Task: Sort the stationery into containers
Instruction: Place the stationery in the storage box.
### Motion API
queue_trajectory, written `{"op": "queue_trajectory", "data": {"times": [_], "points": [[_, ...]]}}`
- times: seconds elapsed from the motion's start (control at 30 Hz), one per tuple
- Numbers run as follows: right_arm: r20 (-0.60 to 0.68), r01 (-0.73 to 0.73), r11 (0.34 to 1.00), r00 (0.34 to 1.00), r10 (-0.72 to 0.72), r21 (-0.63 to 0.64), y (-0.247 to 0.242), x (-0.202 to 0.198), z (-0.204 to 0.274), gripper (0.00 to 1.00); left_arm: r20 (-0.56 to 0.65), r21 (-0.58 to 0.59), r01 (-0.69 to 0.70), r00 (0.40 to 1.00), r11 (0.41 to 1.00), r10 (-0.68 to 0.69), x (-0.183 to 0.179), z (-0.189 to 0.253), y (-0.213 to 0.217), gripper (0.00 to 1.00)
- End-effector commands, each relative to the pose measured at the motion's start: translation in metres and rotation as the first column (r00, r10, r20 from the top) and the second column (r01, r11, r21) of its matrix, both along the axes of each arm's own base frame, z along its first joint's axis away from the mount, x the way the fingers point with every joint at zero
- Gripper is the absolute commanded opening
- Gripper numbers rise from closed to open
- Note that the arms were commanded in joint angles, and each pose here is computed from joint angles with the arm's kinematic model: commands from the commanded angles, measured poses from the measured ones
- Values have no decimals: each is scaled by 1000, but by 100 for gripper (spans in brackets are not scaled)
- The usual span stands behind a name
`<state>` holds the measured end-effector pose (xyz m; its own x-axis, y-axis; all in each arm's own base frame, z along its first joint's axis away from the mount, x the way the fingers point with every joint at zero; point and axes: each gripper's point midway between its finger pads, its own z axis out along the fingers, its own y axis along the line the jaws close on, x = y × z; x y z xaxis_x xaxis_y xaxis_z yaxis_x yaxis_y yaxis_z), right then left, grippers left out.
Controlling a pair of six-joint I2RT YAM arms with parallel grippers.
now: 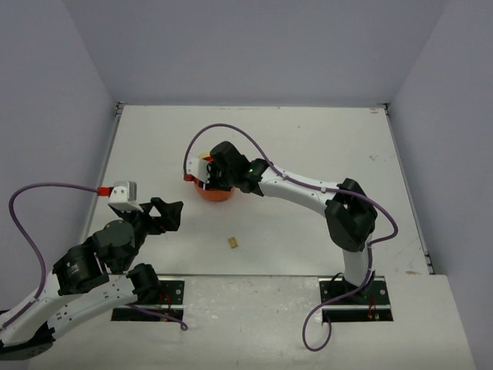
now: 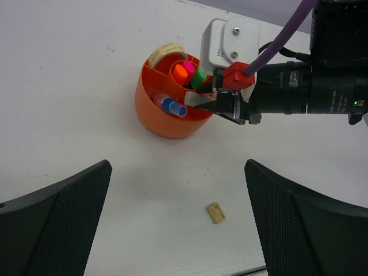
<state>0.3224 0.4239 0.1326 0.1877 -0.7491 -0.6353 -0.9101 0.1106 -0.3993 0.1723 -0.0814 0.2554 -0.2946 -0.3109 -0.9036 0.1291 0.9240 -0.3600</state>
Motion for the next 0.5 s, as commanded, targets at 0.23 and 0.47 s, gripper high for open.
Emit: {"op": "queue_trajectory", "data": {"times": [0.23, 0.47], "points": [[-10, -15, 1000, 1000, 15, 14, 6, -2, 7, 41, 11, 18, 9, 1000, 1000, -9, 4, 0, -6, 100], [-40, 66, 988, 997, -61, 142, -5, -15, 48, 38, 9, 19, 9, 1000, 1000, -9, 4, 0, -6, 100]]}}
